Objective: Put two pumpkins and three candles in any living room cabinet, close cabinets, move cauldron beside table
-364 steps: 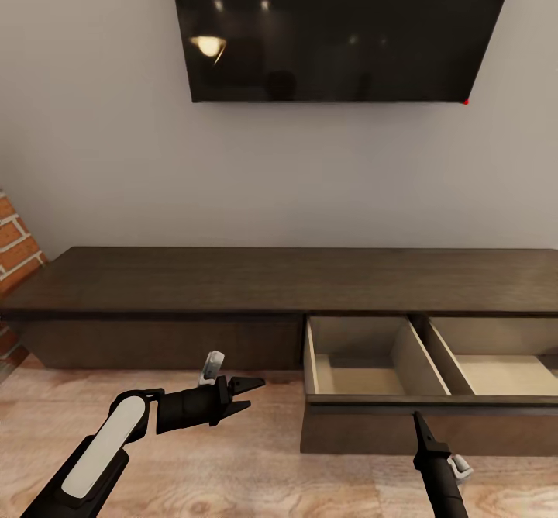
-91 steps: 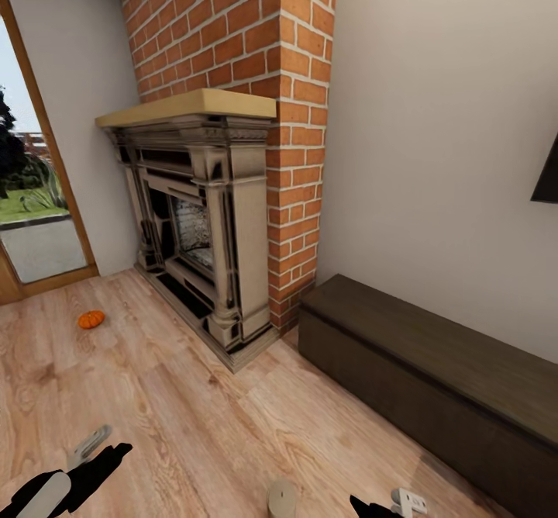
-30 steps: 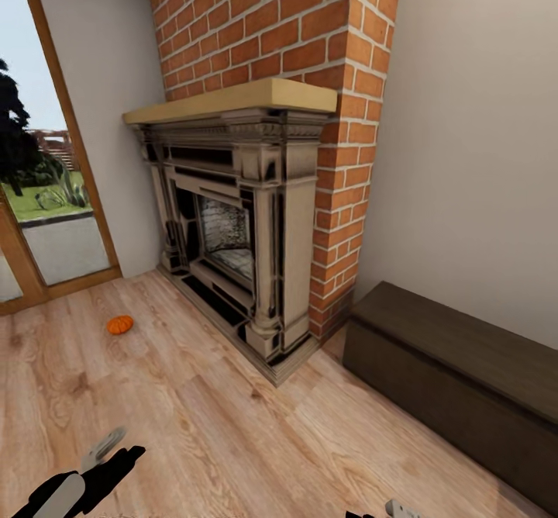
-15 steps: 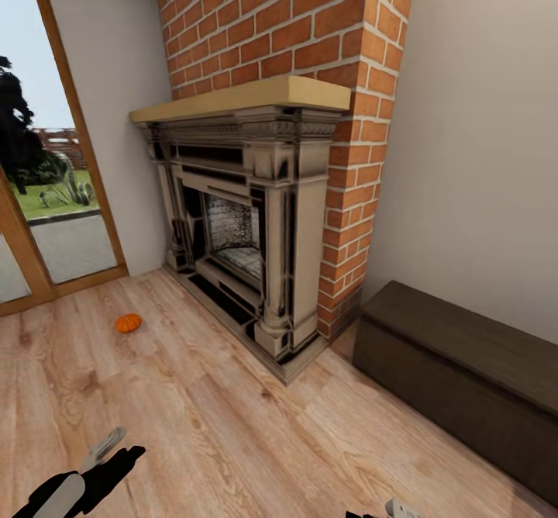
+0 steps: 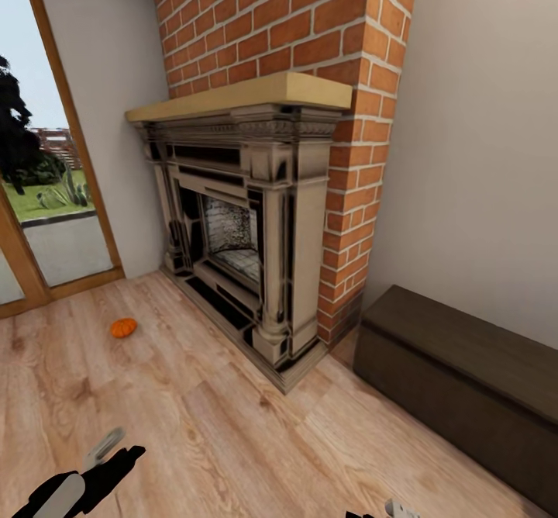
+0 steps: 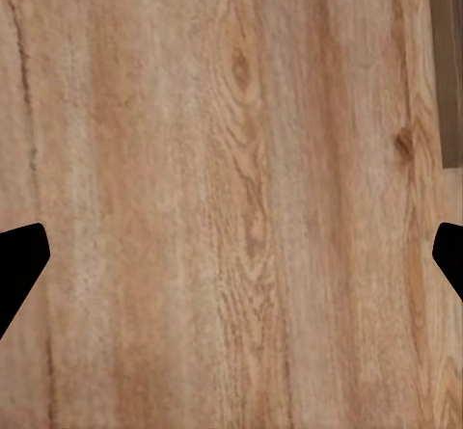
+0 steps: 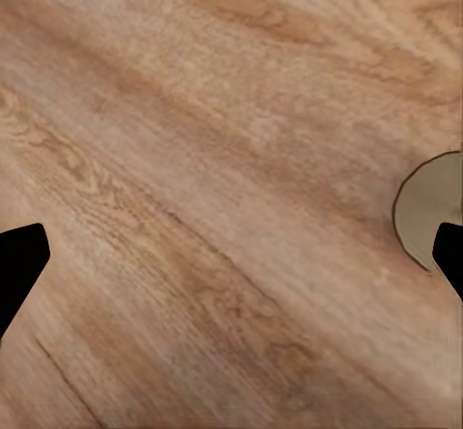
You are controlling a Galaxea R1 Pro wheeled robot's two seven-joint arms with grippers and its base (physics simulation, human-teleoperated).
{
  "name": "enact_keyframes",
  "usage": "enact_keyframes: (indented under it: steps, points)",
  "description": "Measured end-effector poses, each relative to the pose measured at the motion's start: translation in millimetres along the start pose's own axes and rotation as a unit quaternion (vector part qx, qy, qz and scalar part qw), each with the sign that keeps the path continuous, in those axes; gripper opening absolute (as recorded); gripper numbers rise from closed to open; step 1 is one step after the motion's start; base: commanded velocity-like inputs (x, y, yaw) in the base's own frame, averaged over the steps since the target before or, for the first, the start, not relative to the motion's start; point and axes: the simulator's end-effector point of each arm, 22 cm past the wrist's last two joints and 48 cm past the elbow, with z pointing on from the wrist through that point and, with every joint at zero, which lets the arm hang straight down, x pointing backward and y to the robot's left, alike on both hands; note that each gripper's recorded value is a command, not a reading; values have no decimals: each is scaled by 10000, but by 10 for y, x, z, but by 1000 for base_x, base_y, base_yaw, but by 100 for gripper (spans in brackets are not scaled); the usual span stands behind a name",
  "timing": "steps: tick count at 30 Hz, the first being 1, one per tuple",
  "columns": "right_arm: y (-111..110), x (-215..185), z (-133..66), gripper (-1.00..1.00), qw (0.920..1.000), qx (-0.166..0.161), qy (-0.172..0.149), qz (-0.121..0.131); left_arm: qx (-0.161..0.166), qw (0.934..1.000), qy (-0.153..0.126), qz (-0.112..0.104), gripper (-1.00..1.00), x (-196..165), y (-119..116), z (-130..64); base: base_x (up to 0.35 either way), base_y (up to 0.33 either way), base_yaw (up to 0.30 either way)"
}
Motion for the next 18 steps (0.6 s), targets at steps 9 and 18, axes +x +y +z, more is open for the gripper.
enact_keyframes:
  steps: [9,18]
  points:
    - [-12,2,1,100,10000,22,7,46,-1,10000,1,0,100,1,0,2,136,-52,0]
    - [-591,-263,-86,100,9833,1811,-124,104,16,10000,-3,4,100,-1,-18,1,10,-15,0]
